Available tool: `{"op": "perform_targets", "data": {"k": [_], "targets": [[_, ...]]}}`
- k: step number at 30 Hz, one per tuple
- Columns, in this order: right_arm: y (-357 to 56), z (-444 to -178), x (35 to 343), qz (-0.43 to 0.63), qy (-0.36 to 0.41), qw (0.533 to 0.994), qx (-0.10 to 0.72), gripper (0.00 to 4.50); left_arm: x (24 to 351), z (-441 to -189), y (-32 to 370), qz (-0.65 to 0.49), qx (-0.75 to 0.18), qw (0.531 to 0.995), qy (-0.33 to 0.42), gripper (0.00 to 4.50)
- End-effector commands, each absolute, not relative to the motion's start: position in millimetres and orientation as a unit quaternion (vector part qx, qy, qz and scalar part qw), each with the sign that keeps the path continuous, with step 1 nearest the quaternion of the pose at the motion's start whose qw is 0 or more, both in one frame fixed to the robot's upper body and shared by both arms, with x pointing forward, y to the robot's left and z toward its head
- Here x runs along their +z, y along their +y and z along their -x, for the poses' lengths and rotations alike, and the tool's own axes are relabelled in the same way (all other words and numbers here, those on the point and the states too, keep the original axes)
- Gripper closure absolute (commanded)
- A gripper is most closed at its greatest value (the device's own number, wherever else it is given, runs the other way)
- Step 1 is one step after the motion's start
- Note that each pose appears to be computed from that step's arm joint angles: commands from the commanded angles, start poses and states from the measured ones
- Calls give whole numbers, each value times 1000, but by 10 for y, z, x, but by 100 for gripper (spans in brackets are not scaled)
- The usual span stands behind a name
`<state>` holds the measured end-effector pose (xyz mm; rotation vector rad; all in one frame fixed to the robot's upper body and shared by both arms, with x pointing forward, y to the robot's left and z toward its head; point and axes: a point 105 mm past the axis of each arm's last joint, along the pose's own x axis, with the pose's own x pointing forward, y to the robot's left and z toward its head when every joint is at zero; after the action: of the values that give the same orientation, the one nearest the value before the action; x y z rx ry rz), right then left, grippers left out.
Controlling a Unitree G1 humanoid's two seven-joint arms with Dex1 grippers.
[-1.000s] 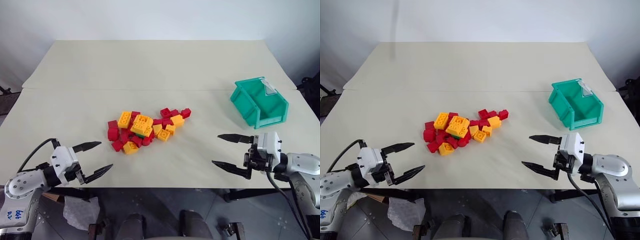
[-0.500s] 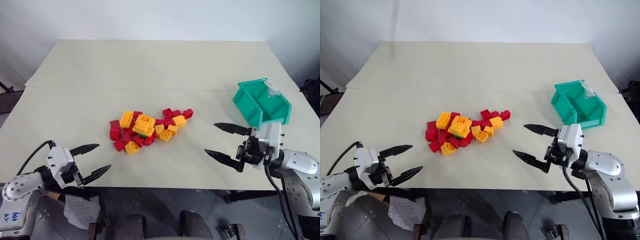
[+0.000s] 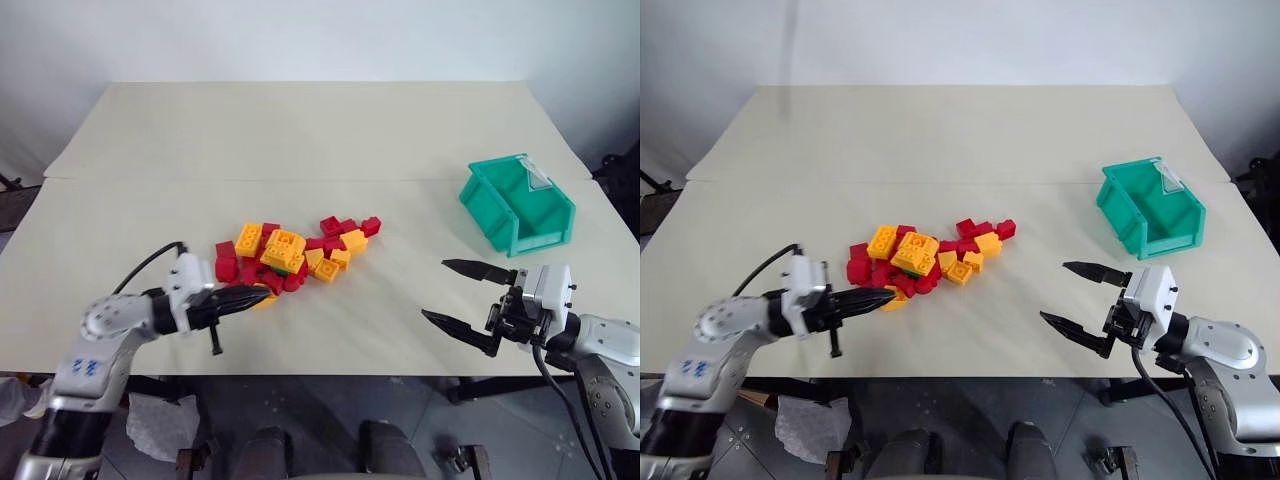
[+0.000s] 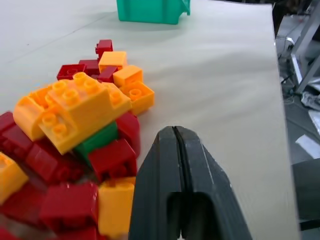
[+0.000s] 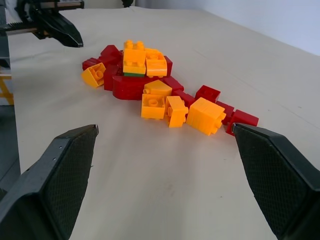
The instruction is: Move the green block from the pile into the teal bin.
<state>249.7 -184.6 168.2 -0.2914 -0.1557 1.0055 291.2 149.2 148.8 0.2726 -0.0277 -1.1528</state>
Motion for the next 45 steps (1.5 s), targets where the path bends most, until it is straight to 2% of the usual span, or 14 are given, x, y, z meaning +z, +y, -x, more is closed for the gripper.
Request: {"op": "perform_targets", "data": {"k": [1,5,15,23,26,29,36,45], "targets": [[-1824,-2444,1816,157,-105,862,471,0,1498,-3107,1408,-138,-537,832,-11,443],[-1806,-2423,1823,156,-110,865,463,0,1469,-3405,1310,-151,-518,842,-11,443],[-1747,-2381,1777,148,-112,872,453,0,1600,-3903,1201,-126,-454,881,-53,443],[-1756,-2373,1780,145,-111,874,450,0,1667,-3739,1446,-134,-501,854,-47,443],[-1764,-2376,1768,145,-109,875,449,0,1695,-3626,1694,-159,-514,842,-36,385],[-1764,-2379,1746,143,-106,875,451,0,1725,-3440,1776,-188,-551,812,-25,288],[-1752,-2398,1736,141,-105,873,455,0,1686,-3472,1708,-230,-540,809,-23,70],[-1735,-2426,1748,141,-104,868,464,0,1665,-3616,1374,-261,-565,783,-14,70]]}}
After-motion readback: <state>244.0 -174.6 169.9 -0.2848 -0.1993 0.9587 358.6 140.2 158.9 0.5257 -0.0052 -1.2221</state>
